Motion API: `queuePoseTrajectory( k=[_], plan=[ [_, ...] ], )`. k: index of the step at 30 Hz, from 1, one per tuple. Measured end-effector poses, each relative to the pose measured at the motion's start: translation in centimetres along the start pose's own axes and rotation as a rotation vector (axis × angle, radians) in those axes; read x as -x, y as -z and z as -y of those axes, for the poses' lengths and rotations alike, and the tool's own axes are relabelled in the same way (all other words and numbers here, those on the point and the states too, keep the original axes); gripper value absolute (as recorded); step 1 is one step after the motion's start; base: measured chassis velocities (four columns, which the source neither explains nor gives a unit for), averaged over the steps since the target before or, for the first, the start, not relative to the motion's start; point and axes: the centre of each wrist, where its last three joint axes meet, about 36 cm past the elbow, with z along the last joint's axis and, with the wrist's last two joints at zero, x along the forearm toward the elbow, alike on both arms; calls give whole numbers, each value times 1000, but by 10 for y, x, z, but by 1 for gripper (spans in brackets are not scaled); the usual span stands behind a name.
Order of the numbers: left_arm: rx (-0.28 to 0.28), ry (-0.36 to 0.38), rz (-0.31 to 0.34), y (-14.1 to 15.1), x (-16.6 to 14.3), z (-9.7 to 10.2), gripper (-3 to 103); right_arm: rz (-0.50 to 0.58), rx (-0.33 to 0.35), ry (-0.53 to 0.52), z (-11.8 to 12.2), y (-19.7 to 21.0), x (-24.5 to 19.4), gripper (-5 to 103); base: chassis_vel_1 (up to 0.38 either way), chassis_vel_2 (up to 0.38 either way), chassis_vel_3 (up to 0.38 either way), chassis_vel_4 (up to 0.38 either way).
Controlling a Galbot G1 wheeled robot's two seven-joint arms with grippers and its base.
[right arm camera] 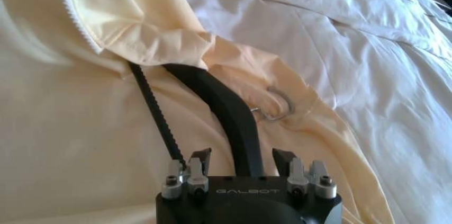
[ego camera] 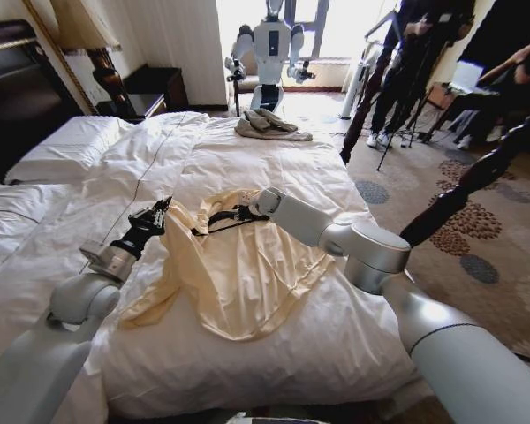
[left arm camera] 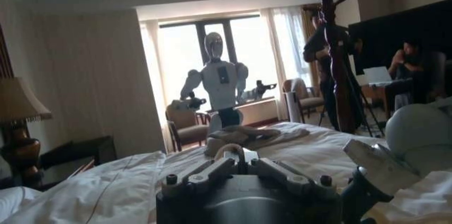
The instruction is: Pick up the clothes from the bed and hang them on the clothes hanger.
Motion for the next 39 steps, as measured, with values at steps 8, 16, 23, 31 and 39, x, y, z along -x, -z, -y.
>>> queuePoseTrajectory(
  k=[8,16,23,31,39],
  plan=[
    [1,11,2,-1,0,-3,2,88,1,-69,-1,50,-11,90,0,0,0,0],
    [2,-8,-6,-6,-6,13,2,104,226,-256,-27,75,-22,100,0,0,0,0],
    [71,-71,-11,-19,-19,39,2,87,362,-451,-28,49,-32,100,0,0,0,0],
    [121,-159,-41,-38,-32,73,2,116,424,-538,-15,20,-67,100,0,0,0,0],
    [102,-271,-107,-64,-48,127,-1,82,435,-582,-13,-26,-105,100,0,0,0,0]
  ],
)
